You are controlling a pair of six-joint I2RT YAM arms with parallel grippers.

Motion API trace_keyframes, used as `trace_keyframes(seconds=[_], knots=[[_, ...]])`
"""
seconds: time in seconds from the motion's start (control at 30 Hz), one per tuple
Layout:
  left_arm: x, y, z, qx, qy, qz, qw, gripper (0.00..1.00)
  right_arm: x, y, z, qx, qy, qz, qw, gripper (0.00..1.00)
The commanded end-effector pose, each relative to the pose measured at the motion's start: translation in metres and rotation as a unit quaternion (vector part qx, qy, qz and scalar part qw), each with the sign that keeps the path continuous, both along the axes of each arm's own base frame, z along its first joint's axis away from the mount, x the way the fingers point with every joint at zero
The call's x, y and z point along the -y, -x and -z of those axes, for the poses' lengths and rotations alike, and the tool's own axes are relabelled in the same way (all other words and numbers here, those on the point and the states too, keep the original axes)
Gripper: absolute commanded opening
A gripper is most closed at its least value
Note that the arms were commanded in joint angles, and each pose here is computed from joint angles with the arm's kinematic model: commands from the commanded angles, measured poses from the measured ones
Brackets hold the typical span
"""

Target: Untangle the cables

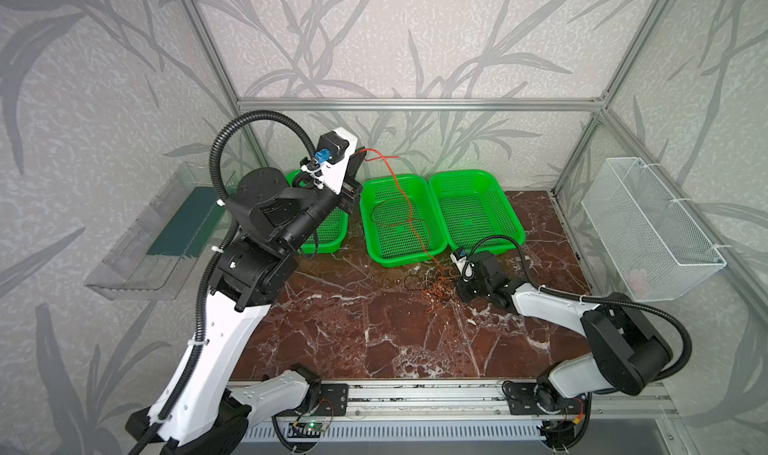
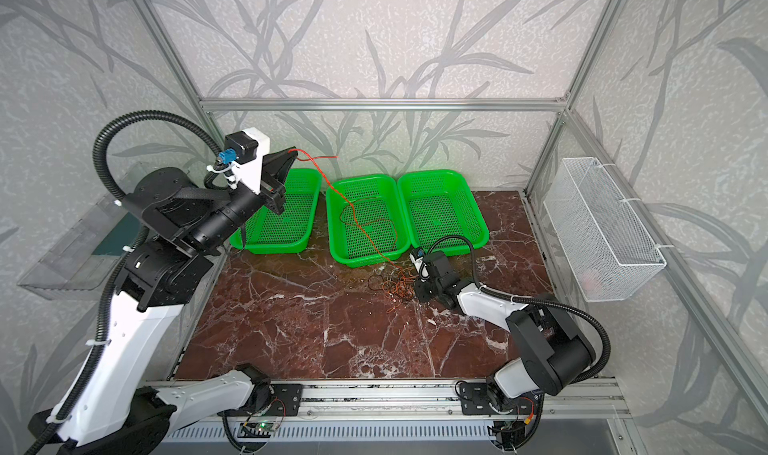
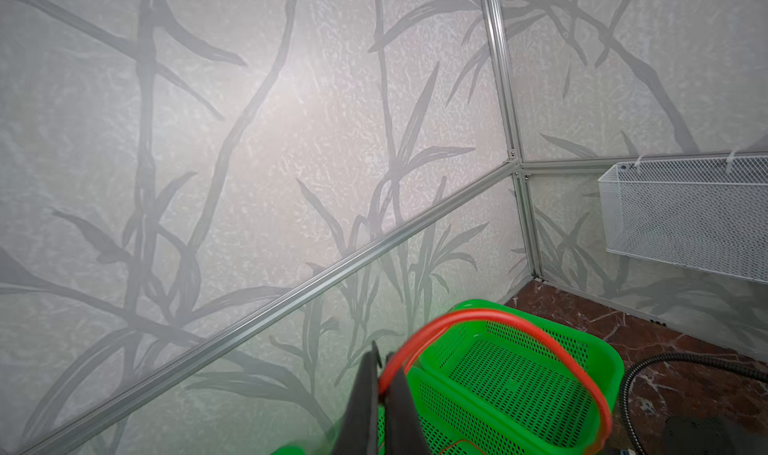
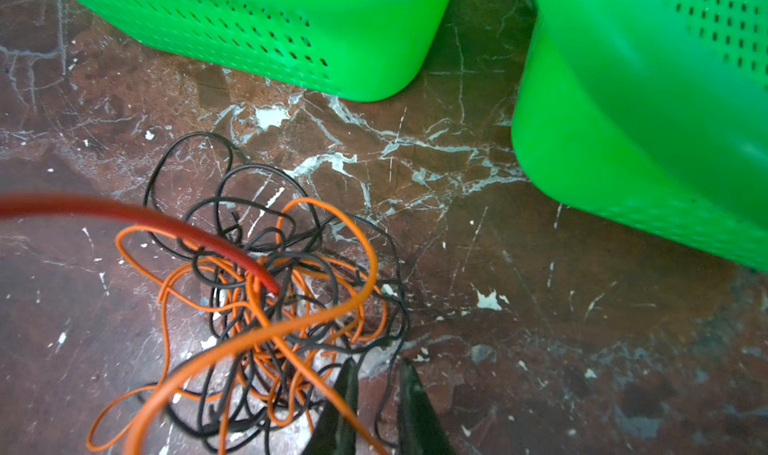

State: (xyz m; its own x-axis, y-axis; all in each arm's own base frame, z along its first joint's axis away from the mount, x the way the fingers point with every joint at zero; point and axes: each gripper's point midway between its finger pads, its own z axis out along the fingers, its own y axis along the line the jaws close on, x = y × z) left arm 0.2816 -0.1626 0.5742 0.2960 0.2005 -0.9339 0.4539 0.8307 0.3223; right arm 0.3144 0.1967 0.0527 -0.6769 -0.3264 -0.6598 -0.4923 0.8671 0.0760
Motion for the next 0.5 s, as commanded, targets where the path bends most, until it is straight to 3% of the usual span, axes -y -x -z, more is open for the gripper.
trace_keyframes(seconds=[0.0,0.1,0.2,0.3,0.47], knots=[[-0.002,-0.001,0.001,-0.005,-0.011,-0.003,1.0,0.0,0.007,-0.004,-0.002,-0.002,0.006,0.021,1.0,0.19],[-0.001,-0.002,0.003,-0.007,-0.004,0.002,1.0,0.0,0.007,-0.003,-0.01,-0.004,0.005,0.023,1.0,0.23],[0.007,-0.002,0.008,-0.018,0.001,0.022,1.0,0.0,0.0,0.0,-0.034,0.019,-0.017,-0.005,1.0,0.38],[0.014,-0.003,0.014,-0.029,0.007,0.039,0.999,0.0,-0.016,0.01,-0.067,0.072,-0.045,-0.077,0.993,0.48],[0.019,-0.004,0.015,-0.031,0.023,0.054,0.998,0.0,-0.025,0.032,-0.103,0.149,-0.039,-0.174,0.972,0.57]])
